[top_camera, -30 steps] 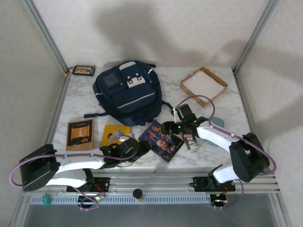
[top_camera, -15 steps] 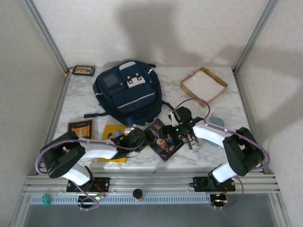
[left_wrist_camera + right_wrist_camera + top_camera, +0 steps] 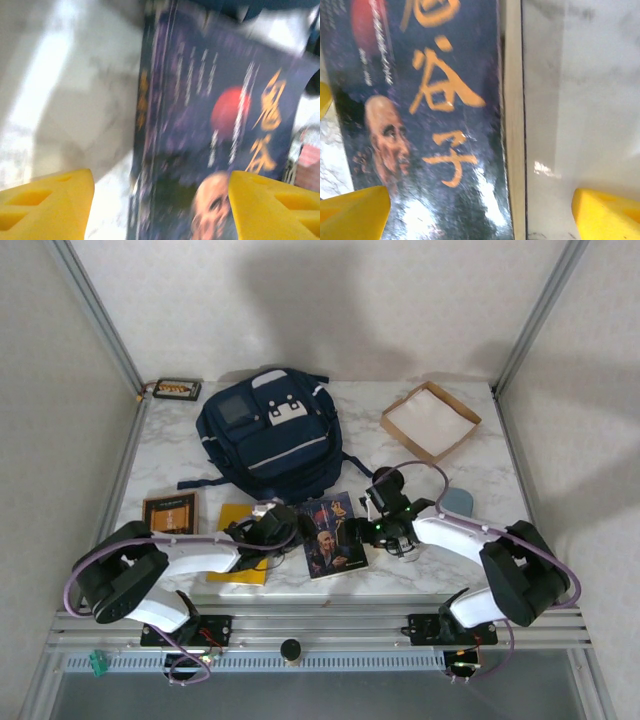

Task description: Pack books, pencil case, and school supplies into a backpack

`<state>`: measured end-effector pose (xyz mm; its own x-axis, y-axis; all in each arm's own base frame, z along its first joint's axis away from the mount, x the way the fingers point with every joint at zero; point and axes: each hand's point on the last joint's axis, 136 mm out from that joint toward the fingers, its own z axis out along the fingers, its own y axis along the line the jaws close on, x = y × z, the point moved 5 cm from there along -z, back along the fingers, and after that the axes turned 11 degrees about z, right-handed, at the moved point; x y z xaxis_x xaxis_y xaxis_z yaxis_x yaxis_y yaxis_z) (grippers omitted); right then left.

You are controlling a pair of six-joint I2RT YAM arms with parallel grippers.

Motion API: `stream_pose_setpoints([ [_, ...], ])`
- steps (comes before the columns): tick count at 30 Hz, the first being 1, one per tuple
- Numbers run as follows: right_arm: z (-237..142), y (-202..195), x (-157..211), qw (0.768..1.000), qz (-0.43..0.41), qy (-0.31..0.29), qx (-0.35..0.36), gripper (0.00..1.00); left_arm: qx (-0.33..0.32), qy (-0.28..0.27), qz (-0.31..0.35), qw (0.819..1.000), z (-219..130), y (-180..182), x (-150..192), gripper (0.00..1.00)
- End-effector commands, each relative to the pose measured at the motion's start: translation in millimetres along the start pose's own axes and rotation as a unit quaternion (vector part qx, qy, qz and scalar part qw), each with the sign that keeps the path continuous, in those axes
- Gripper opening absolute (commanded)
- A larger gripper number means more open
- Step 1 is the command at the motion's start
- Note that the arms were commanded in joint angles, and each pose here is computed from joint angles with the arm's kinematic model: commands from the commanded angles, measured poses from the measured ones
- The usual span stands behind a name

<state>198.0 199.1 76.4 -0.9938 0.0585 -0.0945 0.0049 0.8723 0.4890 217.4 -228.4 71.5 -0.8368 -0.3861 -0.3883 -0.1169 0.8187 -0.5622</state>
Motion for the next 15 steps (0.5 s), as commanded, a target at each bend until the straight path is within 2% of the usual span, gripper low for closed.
stream_pose_setpoints([
  [1,8,0,11,0.999,0.017,0.026,-0.014,0.91,0.001,0.027,-0.004,1.0,-5,1,16,0.71],
  [3,10,6,9,0.999,0.013,0.03,-0.028,0.9,0.025,0.037,-0.017,0.999,-1,-2,21,0.68],
  [8,12,21,11,0.996,-0.005,0.05,-0.075,0.86,0.037,0.044,0.0,0.998,2,-11,24,0.64],
  [15,6,44,8,0.986,-0.035,0.068,-0.147,0.79,0.018,0.043,0.015,0.999,3,-15,21,0.6],
])
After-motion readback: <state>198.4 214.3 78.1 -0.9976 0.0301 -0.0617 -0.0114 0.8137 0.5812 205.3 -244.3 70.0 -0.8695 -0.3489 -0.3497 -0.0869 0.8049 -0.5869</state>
